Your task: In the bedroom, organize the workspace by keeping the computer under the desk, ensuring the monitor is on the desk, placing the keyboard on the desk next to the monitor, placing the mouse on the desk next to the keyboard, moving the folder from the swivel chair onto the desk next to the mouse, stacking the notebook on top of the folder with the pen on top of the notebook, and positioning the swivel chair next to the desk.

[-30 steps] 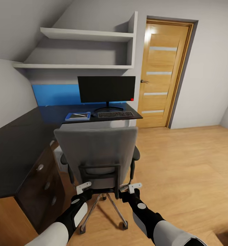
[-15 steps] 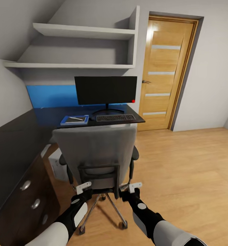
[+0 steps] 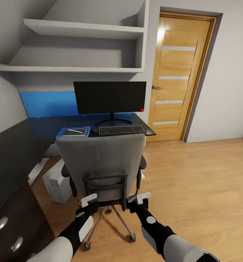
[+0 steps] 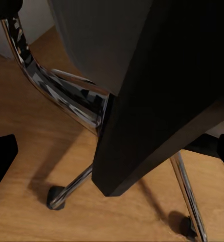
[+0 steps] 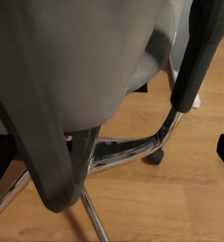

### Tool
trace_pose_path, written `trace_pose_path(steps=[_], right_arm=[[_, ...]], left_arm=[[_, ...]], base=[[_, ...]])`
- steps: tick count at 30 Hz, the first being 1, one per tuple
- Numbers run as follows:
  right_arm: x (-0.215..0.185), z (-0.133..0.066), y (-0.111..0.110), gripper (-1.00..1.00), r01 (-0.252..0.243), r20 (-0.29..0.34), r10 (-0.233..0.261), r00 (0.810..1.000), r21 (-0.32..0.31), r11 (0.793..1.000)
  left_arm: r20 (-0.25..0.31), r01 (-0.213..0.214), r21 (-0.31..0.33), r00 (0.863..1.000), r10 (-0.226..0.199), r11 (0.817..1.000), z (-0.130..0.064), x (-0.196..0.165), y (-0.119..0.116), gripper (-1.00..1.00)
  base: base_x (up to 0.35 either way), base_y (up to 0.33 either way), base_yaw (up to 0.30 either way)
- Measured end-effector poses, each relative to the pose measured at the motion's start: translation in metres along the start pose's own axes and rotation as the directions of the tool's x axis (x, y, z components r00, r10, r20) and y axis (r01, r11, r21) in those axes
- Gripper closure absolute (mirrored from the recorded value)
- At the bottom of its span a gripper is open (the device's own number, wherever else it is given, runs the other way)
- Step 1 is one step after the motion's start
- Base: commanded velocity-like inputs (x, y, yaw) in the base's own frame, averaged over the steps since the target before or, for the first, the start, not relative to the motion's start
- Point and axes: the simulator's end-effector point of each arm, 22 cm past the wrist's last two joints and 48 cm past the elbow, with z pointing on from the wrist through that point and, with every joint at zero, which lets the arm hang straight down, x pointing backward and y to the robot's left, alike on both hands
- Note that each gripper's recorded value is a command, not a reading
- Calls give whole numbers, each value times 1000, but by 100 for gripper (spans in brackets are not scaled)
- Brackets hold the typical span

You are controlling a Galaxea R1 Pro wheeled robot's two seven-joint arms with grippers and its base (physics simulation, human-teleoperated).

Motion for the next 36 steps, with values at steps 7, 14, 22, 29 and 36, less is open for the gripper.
trace_pose_path(steps=[7,14,22,29,36], right_arm=[[1,0,0,-100,0,-2,0,1000,0,1000],[1,0,0,-100,0,-5,0,1000,0,1000],[1,0,0,-100,-1,-6,1,1000,0,1000],[0,0,-1,-100,-3,1,3,1000,2,1000],[1,0,-1,-100,-2,1,2,1000,1,1000]], left_arm=[[0,0,0,1000,0,1000,0,0,0,-100],[0,-1,-2,1000,1,1000,0,0,0,-100],[3,-5,4,1000,5,1000,0,-1,-1,-100],[2,-3,4,1000,3,1000,0,-1,-1,-100],[2,-3,5,1000,3,1000,1,-1,-2,-100]], base=[[330,-70,0],[269,-17,0],[159,-1,0],[0,0,0],[-224,0,0]])
